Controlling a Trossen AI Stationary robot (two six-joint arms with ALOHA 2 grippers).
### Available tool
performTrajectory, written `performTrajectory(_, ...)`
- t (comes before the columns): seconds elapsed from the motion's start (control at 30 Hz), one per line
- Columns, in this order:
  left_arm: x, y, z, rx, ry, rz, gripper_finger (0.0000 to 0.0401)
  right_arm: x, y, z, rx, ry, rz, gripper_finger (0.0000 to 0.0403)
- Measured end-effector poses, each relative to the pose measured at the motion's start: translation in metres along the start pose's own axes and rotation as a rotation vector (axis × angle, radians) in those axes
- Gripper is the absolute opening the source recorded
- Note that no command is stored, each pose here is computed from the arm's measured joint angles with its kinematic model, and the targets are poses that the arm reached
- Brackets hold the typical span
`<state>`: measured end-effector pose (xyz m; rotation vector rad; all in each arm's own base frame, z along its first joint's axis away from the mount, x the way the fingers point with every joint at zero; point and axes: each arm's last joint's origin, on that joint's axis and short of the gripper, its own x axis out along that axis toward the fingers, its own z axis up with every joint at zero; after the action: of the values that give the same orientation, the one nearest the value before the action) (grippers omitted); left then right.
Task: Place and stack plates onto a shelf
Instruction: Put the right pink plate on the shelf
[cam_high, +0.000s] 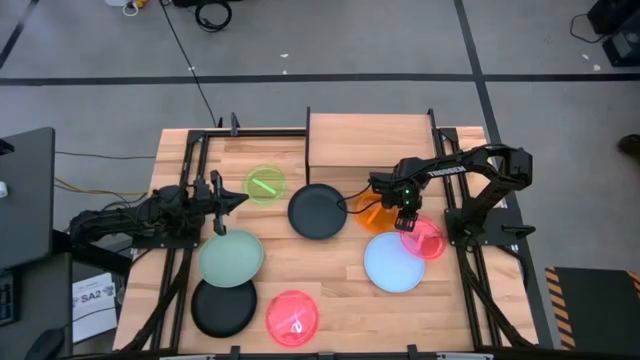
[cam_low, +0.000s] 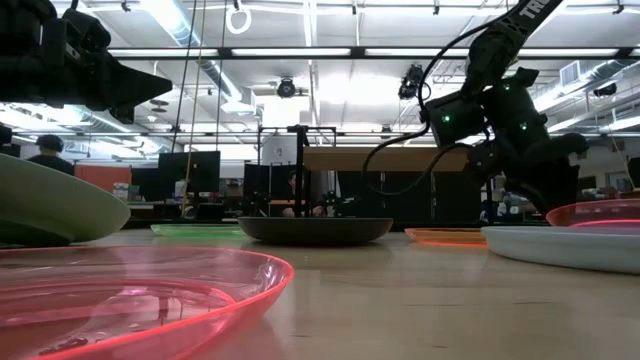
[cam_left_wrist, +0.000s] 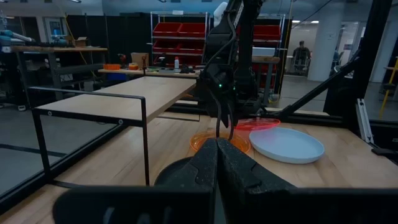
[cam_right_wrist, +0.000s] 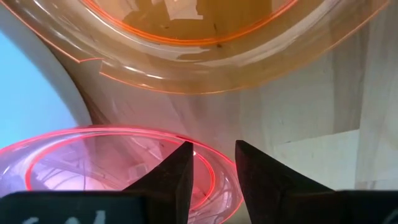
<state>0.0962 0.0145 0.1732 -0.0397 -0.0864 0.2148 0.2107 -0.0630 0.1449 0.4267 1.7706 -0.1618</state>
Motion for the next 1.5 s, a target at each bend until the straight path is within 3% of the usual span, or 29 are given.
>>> performTrajectory(0.77,0.0000,0.0000,0.0000,0.000,0.000,0.000,0.0011,0.0000,0.0000,-0.0001,0.000,0.001,0.000,0.0008)
performTrajectory(1.5,0.0000,0.0000,0.0000,0.000,0.000,0.000,0.0011,-0.0009,0.0014,-0.0050,0.009,0.055,0.051,0.0005)
